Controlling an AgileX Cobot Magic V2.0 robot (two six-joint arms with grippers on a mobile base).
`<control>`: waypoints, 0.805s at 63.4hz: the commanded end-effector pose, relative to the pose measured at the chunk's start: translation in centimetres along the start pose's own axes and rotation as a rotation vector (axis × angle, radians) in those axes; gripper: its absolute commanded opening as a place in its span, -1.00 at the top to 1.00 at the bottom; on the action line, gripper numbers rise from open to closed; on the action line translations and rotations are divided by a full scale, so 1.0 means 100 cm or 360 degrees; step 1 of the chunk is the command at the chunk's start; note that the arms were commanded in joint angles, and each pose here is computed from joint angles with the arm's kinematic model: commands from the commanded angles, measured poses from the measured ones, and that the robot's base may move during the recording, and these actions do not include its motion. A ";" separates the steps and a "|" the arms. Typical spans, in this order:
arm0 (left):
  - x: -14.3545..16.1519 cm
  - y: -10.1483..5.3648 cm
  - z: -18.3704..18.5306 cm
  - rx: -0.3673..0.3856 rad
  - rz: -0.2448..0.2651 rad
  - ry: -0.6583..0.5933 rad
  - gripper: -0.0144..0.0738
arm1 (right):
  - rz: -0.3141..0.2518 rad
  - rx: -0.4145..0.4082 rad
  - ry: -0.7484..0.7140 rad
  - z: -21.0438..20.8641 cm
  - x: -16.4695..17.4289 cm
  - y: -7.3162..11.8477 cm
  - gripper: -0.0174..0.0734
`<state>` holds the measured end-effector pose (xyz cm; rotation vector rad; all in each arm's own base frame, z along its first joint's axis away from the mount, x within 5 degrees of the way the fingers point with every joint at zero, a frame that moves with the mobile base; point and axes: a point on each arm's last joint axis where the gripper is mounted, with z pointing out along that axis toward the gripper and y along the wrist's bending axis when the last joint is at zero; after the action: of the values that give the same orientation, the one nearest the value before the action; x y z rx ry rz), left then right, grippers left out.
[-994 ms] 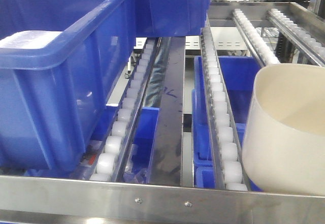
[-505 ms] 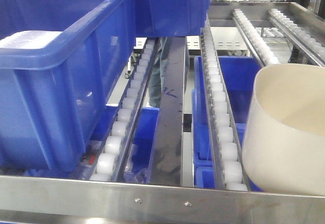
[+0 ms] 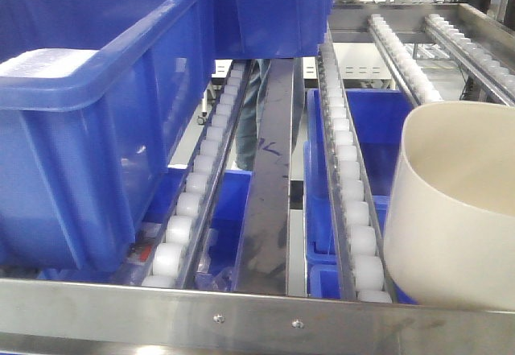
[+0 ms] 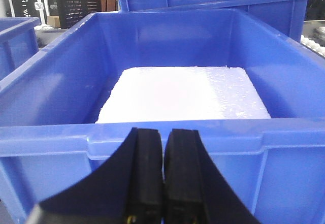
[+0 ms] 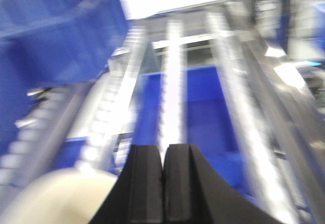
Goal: Move white bin to right shelf second layer
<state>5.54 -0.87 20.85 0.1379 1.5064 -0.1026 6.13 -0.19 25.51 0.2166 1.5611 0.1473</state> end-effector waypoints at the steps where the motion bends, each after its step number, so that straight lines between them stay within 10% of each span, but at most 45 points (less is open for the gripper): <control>1: 0.002 0.000 0.000 -0.0007 -0.0017 -0.0110 0.48 | -0.0016 0.0032 -0.0186 -0.006 0.001 -0.003 0.49; 51: 0.002 0.000 0.000 -0.0007 -0.0017 -0.0110 0.48 | 0.0046 0.0084 -0.0223 -0.007 0.041 -0.015 0.49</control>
<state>5.54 -0.87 20.85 0.1379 1.5064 -0.1026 5.67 -0.52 19.67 0.2921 1.5532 0.1316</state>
